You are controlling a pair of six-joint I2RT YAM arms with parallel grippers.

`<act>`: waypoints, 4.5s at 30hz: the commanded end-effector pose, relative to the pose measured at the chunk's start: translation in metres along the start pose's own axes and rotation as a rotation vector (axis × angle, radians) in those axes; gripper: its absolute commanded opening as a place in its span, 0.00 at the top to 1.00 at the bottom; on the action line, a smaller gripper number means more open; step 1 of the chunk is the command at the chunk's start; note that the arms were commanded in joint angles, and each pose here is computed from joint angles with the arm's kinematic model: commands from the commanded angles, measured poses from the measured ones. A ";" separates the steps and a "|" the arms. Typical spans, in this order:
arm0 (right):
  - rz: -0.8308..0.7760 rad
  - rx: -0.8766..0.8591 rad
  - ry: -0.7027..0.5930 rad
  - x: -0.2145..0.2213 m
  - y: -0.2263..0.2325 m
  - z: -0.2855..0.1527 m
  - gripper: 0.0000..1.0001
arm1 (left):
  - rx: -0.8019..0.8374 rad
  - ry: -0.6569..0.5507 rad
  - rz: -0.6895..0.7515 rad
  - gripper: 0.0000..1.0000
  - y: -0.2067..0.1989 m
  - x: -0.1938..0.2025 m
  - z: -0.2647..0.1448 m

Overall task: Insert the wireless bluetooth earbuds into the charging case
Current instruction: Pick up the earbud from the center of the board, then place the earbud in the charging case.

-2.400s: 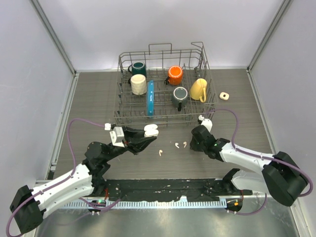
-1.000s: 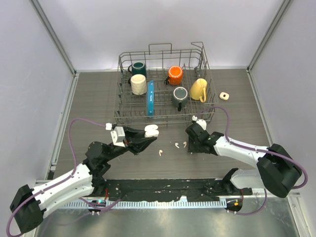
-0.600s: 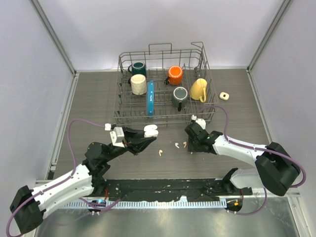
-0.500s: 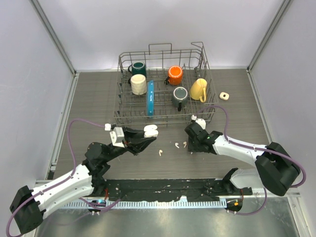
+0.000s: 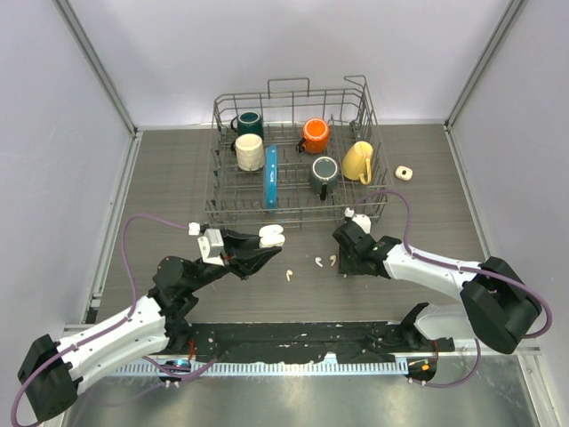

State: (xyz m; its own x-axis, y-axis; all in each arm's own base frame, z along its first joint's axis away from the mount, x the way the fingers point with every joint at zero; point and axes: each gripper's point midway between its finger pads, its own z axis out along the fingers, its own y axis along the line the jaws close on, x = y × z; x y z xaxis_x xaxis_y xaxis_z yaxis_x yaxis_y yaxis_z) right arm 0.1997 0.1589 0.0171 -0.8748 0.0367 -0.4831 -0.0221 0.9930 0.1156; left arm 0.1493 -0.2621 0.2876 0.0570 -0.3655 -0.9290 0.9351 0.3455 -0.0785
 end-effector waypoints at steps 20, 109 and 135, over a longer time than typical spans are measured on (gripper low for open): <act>-0.025 -0.016 -0.057 -0.011 0.005 -0.009 0.83 | 0.004 -0.023 -0.007 1.00 -0.001 -0.007 0.004; -0.294 -0.626 -0.858 -0.103 0.191 -0.250 0.99 | 0.010 -0.086 0.022 1.00 0.002 -0.023 0.018; -0.325 -0.658 -0.819 -0.096 0.197 -0.251 0.99 | -0.076 -0.099 0.043 1.00 0.016 -0.022 0.011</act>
State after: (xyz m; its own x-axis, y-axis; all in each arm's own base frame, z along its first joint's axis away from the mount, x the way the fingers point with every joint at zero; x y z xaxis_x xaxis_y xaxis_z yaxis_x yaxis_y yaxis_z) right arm 0.1663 0.3186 0.3010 -0.1742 0.0927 -0.9803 -0.6301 0.7546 0.1833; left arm 0.1572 -0.2736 0.2722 0.0095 -0.3366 -0.9416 0.9317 0.3449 -0.1138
